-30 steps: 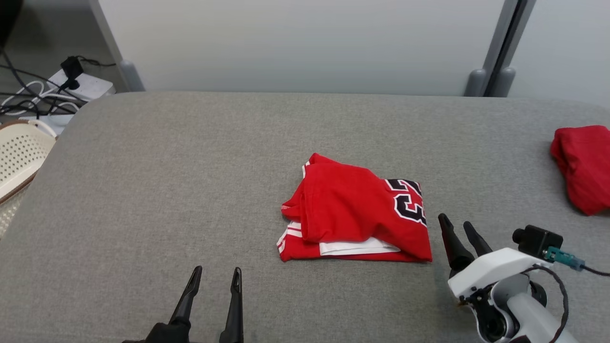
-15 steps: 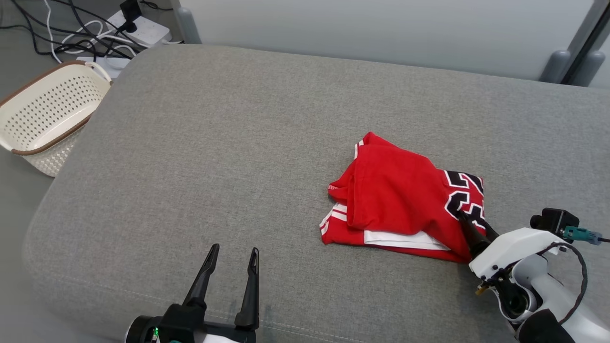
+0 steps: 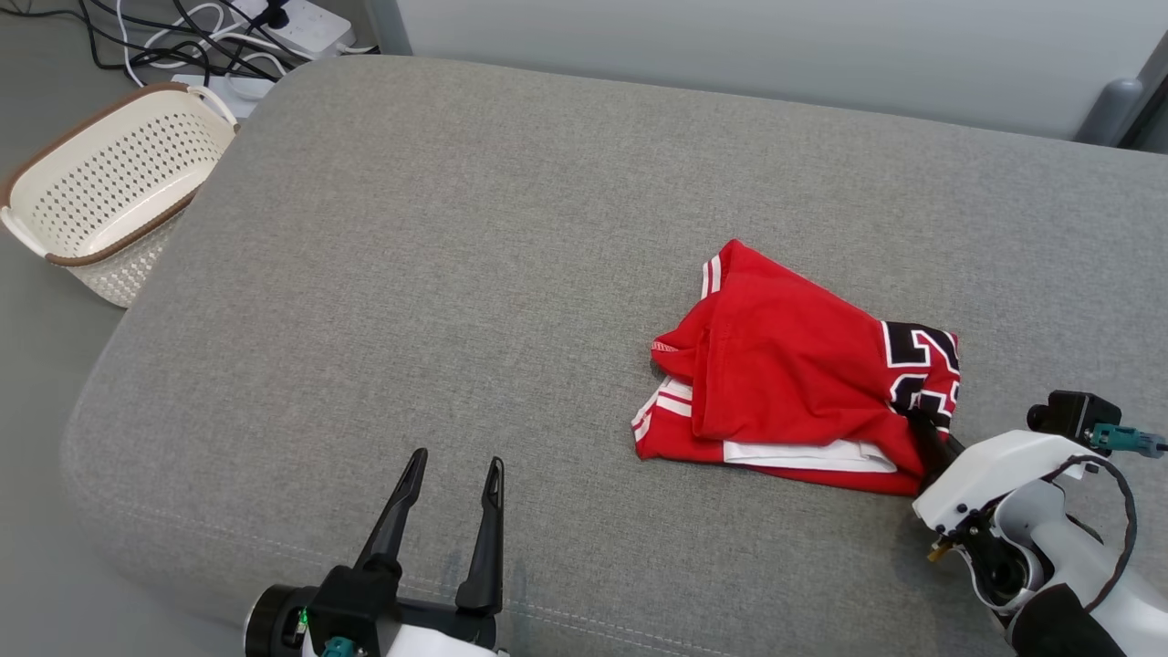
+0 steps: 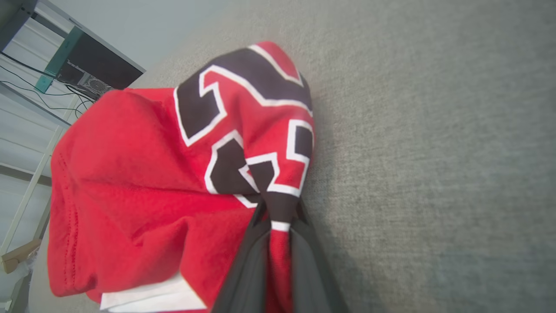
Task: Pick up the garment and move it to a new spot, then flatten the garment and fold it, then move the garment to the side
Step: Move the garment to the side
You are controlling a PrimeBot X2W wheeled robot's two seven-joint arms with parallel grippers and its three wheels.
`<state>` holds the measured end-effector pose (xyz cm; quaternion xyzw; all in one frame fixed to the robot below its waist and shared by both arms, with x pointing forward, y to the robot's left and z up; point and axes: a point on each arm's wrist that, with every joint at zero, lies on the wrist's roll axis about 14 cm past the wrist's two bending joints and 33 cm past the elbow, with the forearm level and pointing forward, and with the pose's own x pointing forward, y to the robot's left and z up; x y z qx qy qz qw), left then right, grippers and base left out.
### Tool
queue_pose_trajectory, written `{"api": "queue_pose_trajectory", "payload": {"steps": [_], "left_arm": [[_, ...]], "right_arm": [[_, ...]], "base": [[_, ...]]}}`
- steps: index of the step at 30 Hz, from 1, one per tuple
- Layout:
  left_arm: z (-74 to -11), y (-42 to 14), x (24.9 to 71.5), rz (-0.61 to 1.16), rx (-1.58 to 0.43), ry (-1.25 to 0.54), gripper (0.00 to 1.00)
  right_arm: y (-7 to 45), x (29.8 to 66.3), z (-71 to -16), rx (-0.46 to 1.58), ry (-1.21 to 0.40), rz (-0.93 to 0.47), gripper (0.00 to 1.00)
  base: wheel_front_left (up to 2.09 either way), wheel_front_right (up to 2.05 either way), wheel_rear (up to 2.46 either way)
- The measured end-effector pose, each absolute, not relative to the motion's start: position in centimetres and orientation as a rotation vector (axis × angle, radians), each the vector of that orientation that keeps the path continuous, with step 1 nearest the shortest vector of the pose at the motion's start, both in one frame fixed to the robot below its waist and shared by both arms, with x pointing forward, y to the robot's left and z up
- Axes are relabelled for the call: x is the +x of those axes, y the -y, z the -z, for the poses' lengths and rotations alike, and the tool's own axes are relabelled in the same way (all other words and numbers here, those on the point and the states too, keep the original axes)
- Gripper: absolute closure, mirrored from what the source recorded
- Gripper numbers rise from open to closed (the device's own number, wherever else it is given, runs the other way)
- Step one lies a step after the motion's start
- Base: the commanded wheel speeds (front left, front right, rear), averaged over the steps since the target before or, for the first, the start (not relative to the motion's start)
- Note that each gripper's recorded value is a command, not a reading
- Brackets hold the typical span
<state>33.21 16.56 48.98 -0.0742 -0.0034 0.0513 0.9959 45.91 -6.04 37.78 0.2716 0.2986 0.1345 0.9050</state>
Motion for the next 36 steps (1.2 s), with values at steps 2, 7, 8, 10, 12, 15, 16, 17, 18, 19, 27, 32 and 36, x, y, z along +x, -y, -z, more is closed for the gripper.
{"api": "queue_pose_trajectory", "payload": {"steps": [2,7,8,10,12,15,16,17,18,19,27,32,36], "left_arm": [[-48.9,-16.5,33.3,-0.100,-0.149,0.006,0.00],[-49.2,-16.0,33.7,-0.082,-0.151,0.014,0.00],[-49.3,-15.8,33.8,-0.077,-0.152,0.018,0.00],[-49.5,-15.5,33.9,-0.065,-0.154,0.023,0.00],[-49.6,-15.2,34.1,-0.052,-0.155,0.028,0.00],[-49.9,-14.3,34.4,-0.022,-0.159,0.037,0.00],[-50.0,-14.0,34.5,-0.013,-0.161,0.039,0.00],[-50.0,-13.7,34.6,-0.003,-0.162,0.039,0.00],[-50.0,-13.5,34.7,0.007,-0.163,0.040,0.00],[-50.0,-13.1,34.9,0.018,-0.163,0.038,0.00],[-50.5,-9.9,37.1,0.126,-0.170,0.053,0.00],[-50.8,-7.2,38.5,0.209,-0.182,0.061,0.00],[-50.7,-4.7,39.3,0.287,-0.191,0.056,0.00]], "right_arm": [[6.1,46.1,-38.2,0.547,-0.589,-0.289,1.00],[6.3,46.9,-40.2,0.513,-0.503,-0.327,1.00],[6.3,47.2,-40.9,0.498,-0.479,-0.339,1.00],[6.5,47.9,-42.4,0.477,-0.432,-0.357,1.00],[6.5,48.3,-43.8,0.465,-0.389,-0.373,1.00],[6.7,48.3,-45.3,0.431,-0.343,-0.397,1.00],[6.9,48.3,-45.6,0.426,-0.332,-0.397,1.00],[7.2,48.2,-45.8,0.421,-0.323,-0.394,1.00],[7.6,48.2,-46.0,0.411,-0.318,-0.390,1.00],[8.1,48.2,-46.2,0.404,-0.310,-0.383,1.00],[13.5,48.2,-47.7,0.405,-0.232,-0.266,1.00],[18.0,47.2,-48.0,0.423,-0.194,-0.152,1.00],[21.2,45.2,-47.0,0.427,-0.198,-0.064,1.00]], "base": [[0.00,0.00,0.00],[0.00,0.00,0.00],[0.00,0.00,0.00],[0.00,0.00,0.00],[0.00,0.00,0.00],[0.00,0.00,0.00],[0.00,0.00,0.00],[0.00,0.00,0.00],[0.00,0.00,0.00],[0.00,0.00,0.00],[0.00,0.00,0.00],[0.00,0.00,0.00],[0.00,0.00,0.00]]}}
